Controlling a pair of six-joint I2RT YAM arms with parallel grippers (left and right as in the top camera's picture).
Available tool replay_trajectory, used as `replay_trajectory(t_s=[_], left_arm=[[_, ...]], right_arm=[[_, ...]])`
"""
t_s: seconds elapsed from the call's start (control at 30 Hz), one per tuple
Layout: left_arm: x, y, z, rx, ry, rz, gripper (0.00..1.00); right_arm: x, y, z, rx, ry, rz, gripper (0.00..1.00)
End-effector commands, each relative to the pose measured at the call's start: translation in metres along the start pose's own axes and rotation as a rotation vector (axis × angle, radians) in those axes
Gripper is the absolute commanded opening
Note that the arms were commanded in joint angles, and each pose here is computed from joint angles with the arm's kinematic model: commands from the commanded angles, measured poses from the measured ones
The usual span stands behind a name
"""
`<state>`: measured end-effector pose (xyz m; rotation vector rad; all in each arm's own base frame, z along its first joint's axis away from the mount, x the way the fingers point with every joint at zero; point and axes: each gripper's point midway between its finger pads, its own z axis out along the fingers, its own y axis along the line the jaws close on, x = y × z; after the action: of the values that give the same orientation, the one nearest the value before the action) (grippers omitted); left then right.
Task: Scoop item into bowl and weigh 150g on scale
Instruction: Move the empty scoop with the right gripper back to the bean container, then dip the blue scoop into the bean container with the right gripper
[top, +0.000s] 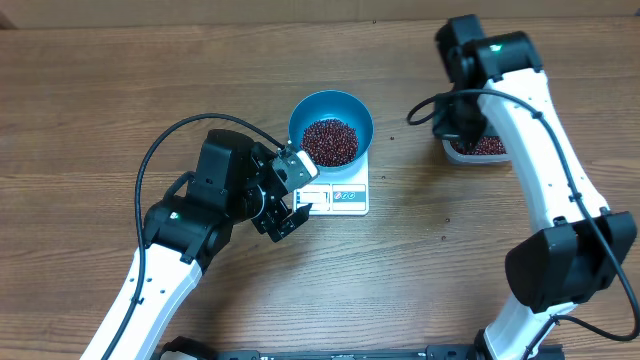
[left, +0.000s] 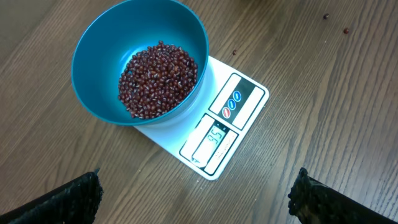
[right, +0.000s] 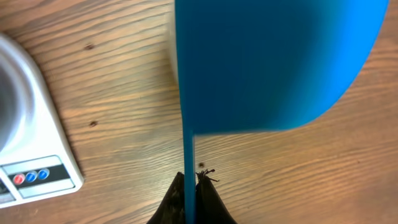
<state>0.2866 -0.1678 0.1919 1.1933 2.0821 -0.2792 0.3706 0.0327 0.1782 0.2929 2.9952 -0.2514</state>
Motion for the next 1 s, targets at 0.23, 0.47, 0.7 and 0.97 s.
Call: replay_trajectory(t_s=[0.23,0.47,0.7,0.97], left_arm=[[-0.009,0.004,-0.005,-0.008,-0.023,-0.013,1.0],[-0.009,0.004,-0.005,-0.008,-0.023,-0.013,0.99],[-0.009,0.004,-0.005,-0.008,-0.023,-0.013,1.0],[-0.009,0.004,-0.005,-0.009,-0.023,-0.013,1.0]], right_arm=[[-0.008,-0.042,-0.01,-0.099,0.013,0.122,0.04],[-0.005,-0.044,-0.009,-0.133,0.035,0.122,0.04],[-0.002,-0.043,0.0,-0.129,0.055,0.12,0.04],[0.006,-0.039,0.026,-0.12,0.092,0.115,0.04]])
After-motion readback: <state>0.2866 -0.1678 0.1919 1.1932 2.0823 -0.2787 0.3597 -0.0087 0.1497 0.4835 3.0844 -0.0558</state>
